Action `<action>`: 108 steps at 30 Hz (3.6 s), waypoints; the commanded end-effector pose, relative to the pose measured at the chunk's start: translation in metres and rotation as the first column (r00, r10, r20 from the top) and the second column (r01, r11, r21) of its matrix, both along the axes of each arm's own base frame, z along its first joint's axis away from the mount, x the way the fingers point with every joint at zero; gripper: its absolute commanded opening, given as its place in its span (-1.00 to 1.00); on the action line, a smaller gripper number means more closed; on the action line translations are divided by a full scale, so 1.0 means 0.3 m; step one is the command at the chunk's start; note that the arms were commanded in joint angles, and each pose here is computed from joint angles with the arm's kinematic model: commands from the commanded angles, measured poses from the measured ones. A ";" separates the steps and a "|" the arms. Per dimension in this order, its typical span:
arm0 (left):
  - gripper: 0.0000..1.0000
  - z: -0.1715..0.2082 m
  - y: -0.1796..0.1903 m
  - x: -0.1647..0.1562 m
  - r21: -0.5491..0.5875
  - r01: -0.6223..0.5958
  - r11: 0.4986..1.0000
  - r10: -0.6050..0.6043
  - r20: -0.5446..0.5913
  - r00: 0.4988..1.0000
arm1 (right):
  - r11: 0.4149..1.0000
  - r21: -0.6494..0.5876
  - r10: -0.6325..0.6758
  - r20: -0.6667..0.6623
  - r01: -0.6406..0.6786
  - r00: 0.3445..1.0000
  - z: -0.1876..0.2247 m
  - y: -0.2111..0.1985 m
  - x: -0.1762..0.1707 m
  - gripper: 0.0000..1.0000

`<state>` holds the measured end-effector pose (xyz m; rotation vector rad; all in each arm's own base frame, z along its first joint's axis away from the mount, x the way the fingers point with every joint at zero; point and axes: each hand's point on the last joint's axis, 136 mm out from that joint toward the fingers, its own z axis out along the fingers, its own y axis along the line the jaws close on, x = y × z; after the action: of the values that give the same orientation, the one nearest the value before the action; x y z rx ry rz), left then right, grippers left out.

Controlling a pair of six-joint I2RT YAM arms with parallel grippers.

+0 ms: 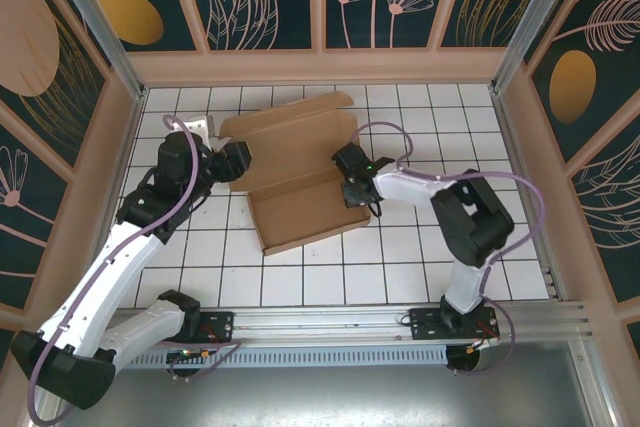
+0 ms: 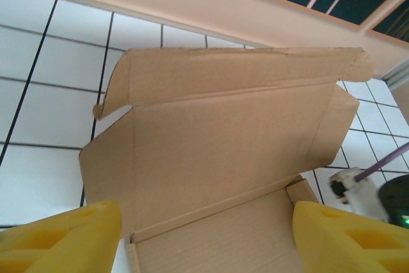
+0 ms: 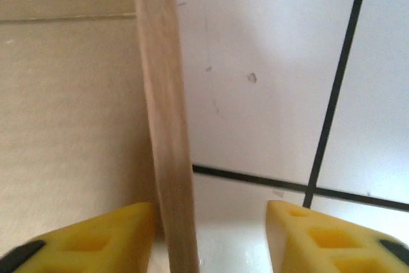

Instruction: Fold the paper box

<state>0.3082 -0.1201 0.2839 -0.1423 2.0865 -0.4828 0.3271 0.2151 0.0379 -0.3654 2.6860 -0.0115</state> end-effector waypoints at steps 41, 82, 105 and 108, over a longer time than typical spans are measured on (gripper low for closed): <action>0.36 -0.284 0.107 0.187 -0.192 0.190 0.963 -0.152 0.198 0.968 | 0.506 0.655 0.299 0.477 -0.562 0.826 0.544 0.088 0.432 0.24; -1.00 -0.167 -0.109 0.593 0.072 0.077 0.994 -0.094 0.271 0.958 | 0.864 0.415 -0.085 0.678 -0.285 0.730 0.658 -0.128 0.503 -0.86; -1.00 -0.213 -0.106 0.585 0.174 0.085 0.981 -0.129 0.259 0.957 | 0.818 0.412 0.129 0.549 -0.402 0.826 0.575 -0.108 0.539 -0.32; -1.00 -0.215 -0.114 0.576 0.184 0.104 0.977 -0.150 0.259 0.954 | 0.830 0.401 0.109 0.567 -0.389 0.816 0.596 -0.138 0.554 -0.07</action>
<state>0.4839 -0.1512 0.2050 0.1008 1.9082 -0.3684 0.4865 0.1810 0.2045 -0.4553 2.0033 0.6207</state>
